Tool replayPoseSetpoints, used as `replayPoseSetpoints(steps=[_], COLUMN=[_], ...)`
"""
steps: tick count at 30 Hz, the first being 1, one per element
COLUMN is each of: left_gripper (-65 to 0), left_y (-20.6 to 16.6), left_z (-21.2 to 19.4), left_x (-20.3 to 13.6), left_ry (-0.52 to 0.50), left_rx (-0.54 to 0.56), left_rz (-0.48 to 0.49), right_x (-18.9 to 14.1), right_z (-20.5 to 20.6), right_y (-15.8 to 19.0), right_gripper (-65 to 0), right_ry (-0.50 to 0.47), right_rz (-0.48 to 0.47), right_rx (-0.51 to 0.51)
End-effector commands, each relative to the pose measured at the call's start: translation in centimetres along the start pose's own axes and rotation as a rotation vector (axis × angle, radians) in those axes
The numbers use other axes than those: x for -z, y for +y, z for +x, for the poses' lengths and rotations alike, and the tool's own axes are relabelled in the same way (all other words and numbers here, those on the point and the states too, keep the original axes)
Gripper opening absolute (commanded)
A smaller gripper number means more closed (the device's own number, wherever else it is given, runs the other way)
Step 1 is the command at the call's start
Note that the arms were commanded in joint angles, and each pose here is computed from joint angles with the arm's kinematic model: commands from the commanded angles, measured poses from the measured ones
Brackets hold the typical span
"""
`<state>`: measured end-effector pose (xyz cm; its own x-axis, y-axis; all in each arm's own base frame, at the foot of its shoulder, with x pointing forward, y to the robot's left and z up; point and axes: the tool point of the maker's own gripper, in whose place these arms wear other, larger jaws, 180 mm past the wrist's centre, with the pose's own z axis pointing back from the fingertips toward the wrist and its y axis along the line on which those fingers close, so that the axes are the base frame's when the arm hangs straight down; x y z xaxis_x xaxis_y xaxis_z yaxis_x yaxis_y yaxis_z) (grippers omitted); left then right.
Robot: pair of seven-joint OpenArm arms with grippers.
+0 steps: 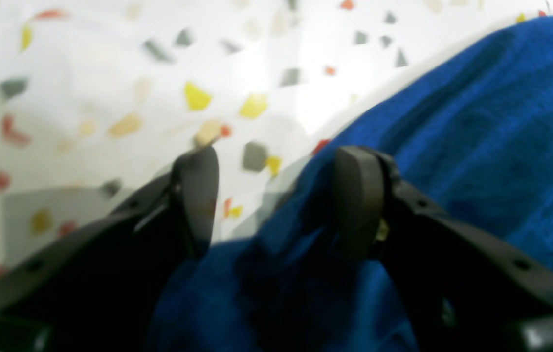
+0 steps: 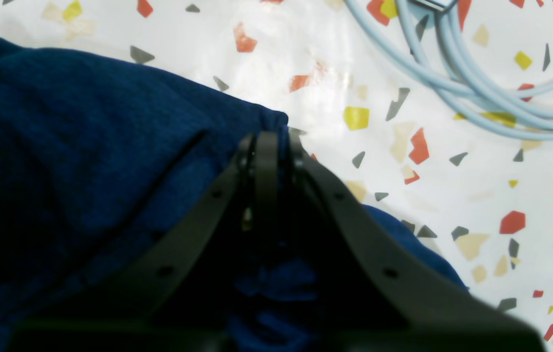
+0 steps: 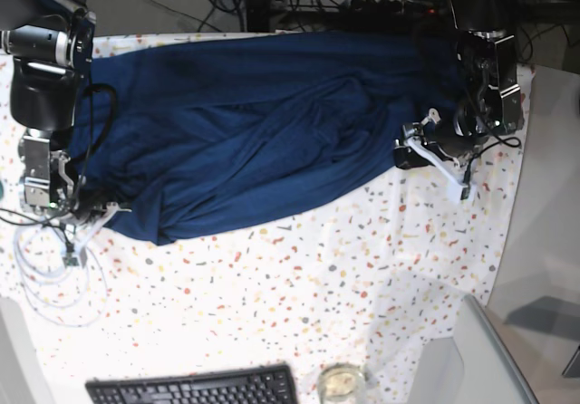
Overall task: Layout the t-shirt on the table in an organized manner, then fold the t-shirt properly
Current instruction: 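Fold the grasped shirt side with the left gripper toward the shirt center, then grasp the shirt edges with both grippers at opposite ends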
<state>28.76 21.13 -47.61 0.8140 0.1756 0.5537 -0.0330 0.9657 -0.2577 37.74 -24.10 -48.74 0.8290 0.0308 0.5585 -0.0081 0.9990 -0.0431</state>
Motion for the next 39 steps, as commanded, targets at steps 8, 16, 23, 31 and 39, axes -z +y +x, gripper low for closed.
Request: replayPoseSetpoints(steps=[8,16,23,31,39], left_gripper=[-43.6,-65.0,-65.0,-65.0,-65.0], left_y=[-0.4,-0.4,-0.3,-1.8,-2.1], left_z=[0.6,1.0,5.7,12.8,16.7], left_x=[0.4,0.3,-0.8,-2.6,-3.7], left_ry=[-0.009,-0.021,-0.125,-0.268,-0.322], left_rx=[-0.006,-0.001,-0.006,0.030,0.047], left_rz=[-0.016,-0.016,0.037,0.033,0.034], right_x=[-0.5,-0.5,-0.6,-1.5,-2.0], right_z=[2.8,2.8,3.1,5.7,8.0], right_y=[-1.0,-1.0,-0.9,-1.3,-1.5], right_gripper=[-65.0,-65.0,-65.0,-65.0,-65.0], right_ry=[-0.067,-0.067,-0.072,-0.137,-0.178], right_rz=[-0.016,-0.016,-0.016,-0.030,-0.034], right_rx=[0.000,0.000,-0.003,-0.015,-0.015])
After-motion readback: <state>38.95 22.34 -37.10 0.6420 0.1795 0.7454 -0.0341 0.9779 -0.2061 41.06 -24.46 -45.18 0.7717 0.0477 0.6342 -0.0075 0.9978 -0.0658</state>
